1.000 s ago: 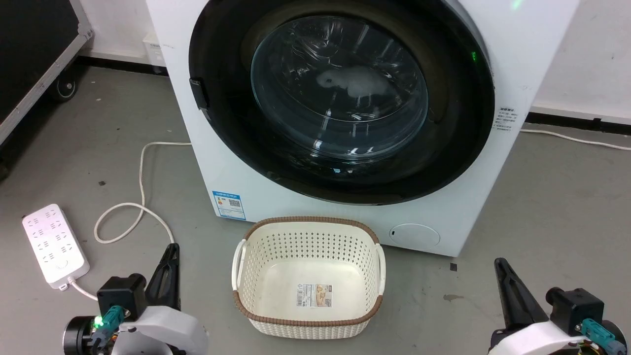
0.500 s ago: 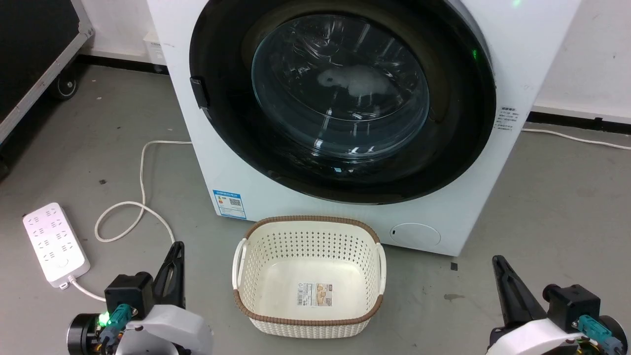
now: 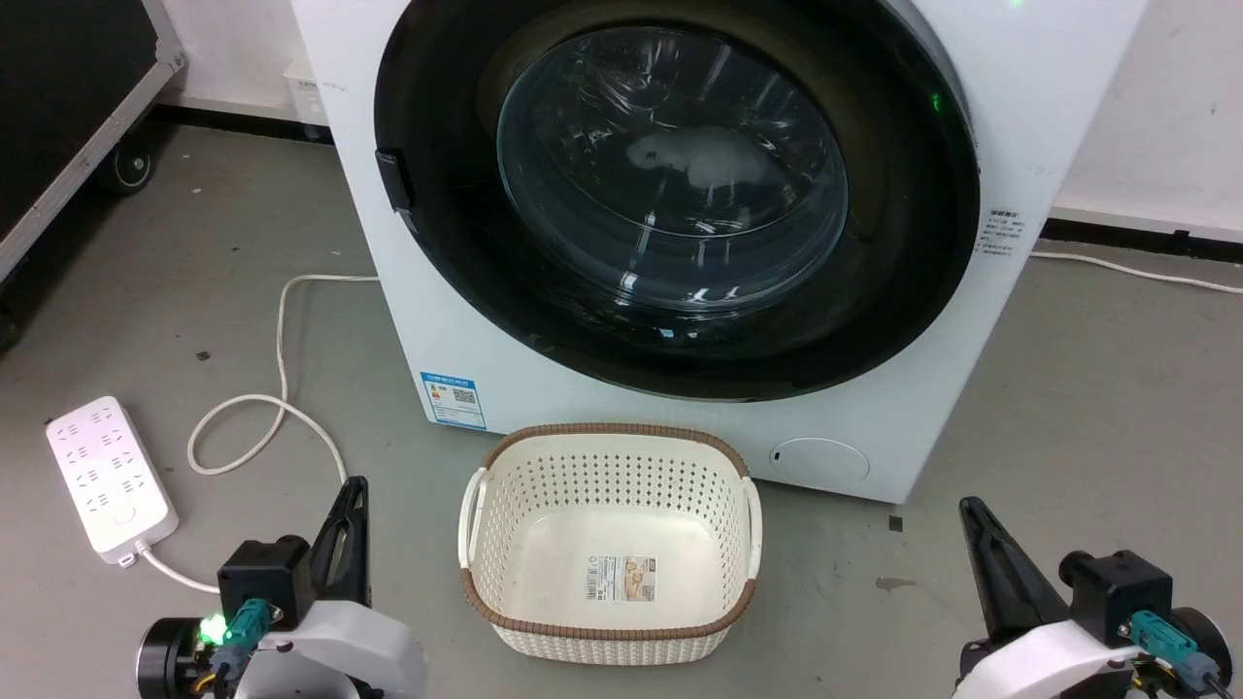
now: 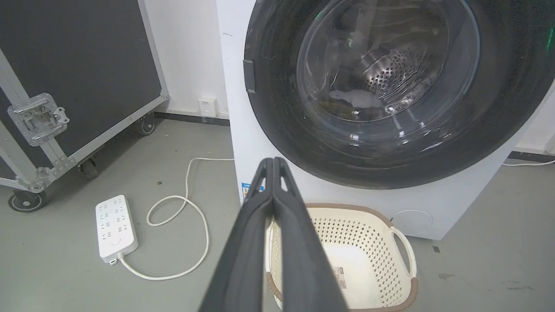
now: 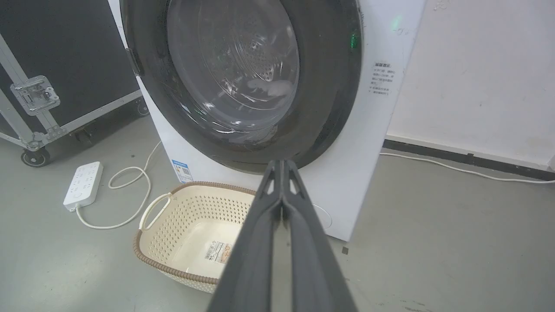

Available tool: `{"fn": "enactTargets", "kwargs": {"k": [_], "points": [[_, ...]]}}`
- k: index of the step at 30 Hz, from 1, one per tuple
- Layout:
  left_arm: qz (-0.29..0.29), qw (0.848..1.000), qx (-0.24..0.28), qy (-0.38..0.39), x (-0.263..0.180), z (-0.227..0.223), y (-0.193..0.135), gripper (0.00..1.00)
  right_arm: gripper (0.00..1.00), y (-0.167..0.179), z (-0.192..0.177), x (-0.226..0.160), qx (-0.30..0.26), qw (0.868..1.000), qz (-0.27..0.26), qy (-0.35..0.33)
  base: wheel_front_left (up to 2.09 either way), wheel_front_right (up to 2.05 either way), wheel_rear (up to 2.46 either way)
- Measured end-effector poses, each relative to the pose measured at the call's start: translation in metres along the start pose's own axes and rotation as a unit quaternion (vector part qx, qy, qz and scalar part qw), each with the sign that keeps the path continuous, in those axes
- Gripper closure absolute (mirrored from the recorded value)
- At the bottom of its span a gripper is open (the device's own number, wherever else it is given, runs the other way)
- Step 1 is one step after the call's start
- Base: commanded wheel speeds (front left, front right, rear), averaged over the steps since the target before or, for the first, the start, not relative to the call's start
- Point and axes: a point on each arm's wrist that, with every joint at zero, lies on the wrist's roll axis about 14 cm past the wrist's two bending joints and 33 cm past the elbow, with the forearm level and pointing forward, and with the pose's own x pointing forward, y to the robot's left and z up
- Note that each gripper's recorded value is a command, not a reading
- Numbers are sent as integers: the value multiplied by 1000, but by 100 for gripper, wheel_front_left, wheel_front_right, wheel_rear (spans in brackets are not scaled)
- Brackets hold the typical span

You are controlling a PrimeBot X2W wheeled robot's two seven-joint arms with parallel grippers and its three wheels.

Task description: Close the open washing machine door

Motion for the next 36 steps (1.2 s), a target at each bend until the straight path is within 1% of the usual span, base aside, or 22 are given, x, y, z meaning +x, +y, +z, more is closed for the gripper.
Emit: {"fn": "enactTargets", "kwargs": {"k": [36], "points": [[6,1000,27,3,0,4,-5,100,100,6,6,5,-31,999,10,10,0,0,0]]}}
